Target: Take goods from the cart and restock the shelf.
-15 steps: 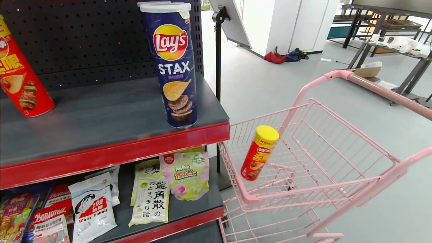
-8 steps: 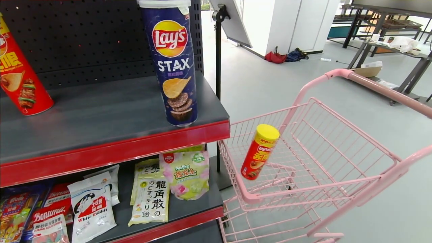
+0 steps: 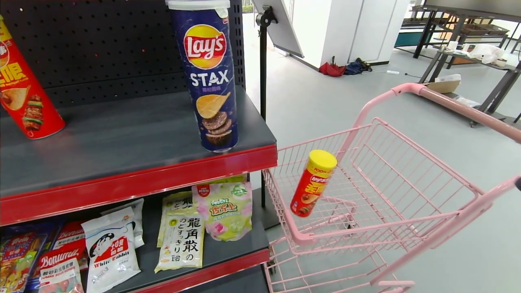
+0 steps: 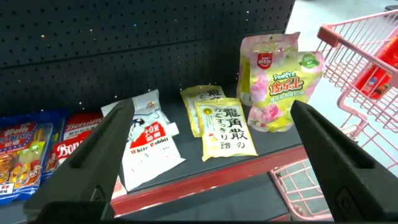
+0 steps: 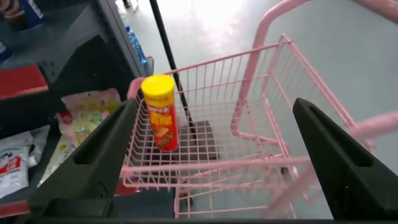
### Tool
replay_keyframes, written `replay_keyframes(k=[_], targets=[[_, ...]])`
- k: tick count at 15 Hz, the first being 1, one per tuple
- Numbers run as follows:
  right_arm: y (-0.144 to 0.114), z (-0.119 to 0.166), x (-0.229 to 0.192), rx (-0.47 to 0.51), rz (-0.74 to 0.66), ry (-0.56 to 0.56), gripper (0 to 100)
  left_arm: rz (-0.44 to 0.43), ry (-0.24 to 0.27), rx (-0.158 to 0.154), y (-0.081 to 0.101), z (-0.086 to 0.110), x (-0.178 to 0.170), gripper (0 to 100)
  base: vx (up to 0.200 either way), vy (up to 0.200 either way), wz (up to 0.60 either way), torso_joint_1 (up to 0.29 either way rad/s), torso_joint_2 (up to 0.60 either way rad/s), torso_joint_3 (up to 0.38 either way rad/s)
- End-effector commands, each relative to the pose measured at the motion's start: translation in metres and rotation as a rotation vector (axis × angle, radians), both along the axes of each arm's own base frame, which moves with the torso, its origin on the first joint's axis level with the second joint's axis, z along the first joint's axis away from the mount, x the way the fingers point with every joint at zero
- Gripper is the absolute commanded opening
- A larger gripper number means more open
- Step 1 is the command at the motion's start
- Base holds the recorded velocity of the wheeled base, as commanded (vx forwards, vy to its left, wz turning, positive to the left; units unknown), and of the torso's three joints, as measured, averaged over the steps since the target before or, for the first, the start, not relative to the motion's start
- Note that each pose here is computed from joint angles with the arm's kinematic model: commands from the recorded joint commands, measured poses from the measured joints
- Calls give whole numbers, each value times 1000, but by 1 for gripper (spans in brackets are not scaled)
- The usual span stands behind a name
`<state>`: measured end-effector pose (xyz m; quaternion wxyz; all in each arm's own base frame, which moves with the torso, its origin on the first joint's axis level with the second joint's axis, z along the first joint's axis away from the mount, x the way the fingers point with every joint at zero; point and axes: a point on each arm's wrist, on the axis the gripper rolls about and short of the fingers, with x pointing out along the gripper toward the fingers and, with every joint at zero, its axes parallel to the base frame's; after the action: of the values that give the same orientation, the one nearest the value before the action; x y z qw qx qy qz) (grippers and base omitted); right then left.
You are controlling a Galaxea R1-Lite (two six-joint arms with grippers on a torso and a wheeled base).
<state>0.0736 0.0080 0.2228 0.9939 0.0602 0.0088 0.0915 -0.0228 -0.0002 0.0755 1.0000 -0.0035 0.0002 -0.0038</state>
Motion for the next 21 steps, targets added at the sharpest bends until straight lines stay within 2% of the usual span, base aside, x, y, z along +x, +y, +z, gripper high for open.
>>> replay_keyframes(k=[1, 3, 6, 8, 11, 21], targets=[[40, -49, 141, 41, 130, 215, 100, 0, 1, -1, 0, 0, 0, 100, 0, 0, 0, 0, 0, 0], [47, -84, 170, 39, 130, 251, 100, 0, 1, 1, 0, 0, 0, 100, 0, 0, 0, 0, 0, 0], [59, -105, 190, 49, 137, 234, 100, 0, 1, -1, 0, 0, 0, 100, 0, 0, 0, 0, 0, 0], [82, -118, 190, 75, 169, 282, 100, 2, 1, -1, 0, 0, 0, 100, 0, 0, 0, 0, 0, 0], [107, -126, 195, 64, 226, 278, 100, 2, 1, 1, 0, 0, 0, 100, 0, 0, 0, 0, 0, 0], [125, -147, 214, 54, 254, 289, 100, 26, 0, 2, 1, 0, 0, 100, 0, 0, 0, 0, 0, 0]])
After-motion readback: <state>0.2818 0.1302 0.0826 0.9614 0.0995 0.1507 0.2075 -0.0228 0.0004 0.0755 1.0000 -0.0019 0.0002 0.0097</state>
